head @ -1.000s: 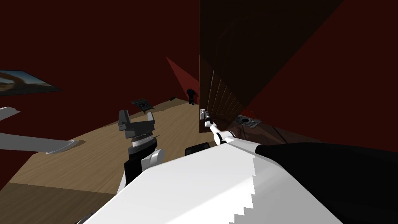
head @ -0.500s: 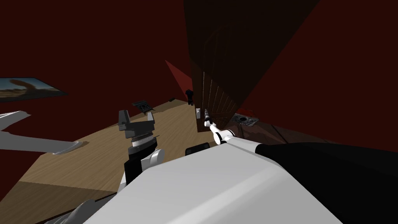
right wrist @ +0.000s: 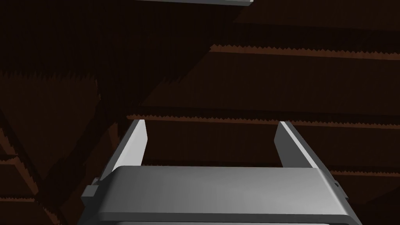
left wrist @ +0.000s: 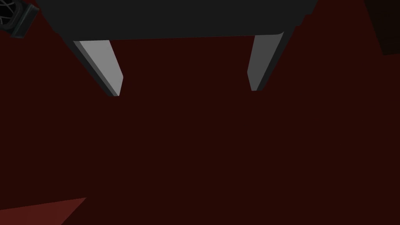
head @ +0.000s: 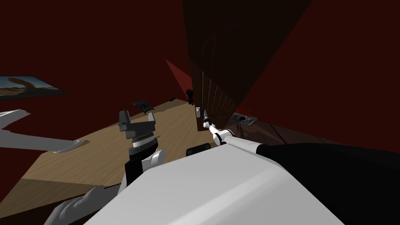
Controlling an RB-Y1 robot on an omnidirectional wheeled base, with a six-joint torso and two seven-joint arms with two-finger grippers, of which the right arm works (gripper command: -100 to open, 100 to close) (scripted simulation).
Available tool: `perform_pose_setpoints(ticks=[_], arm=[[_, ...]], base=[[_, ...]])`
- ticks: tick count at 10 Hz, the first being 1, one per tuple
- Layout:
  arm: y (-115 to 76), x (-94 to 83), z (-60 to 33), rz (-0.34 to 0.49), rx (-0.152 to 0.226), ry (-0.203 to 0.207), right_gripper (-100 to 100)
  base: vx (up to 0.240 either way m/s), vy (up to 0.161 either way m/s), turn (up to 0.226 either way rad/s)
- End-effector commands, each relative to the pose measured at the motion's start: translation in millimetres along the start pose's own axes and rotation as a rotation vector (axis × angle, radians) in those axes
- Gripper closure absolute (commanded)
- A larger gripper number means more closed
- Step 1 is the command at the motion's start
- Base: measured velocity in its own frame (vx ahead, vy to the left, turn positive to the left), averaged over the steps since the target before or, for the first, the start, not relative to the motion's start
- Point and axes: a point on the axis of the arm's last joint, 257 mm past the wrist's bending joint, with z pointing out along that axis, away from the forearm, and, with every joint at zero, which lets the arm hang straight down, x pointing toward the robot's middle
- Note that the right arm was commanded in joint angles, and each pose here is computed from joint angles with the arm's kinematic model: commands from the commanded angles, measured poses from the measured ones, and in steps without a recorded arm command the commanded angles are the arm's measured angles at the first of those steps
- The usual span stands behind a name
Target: Push the door open
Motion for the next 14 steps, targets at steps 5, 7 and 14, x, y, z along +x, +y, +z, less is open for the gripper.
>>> perform_pose_setpoints(ticks=[5,7,14], arm=[[-2.4,35.7,-8.7,0.034,0.010,0.027,-100],[-2.8,36.0,-8.1,0.033,0.011,0.028,-100],[1.9,-8.4,1.1,-0.013,-0.011,-0.017,-100]], base=[[-0.139,0.112,0.004],[-0.035,0.070,-0.004],[0.167,-0.025,0.022]])
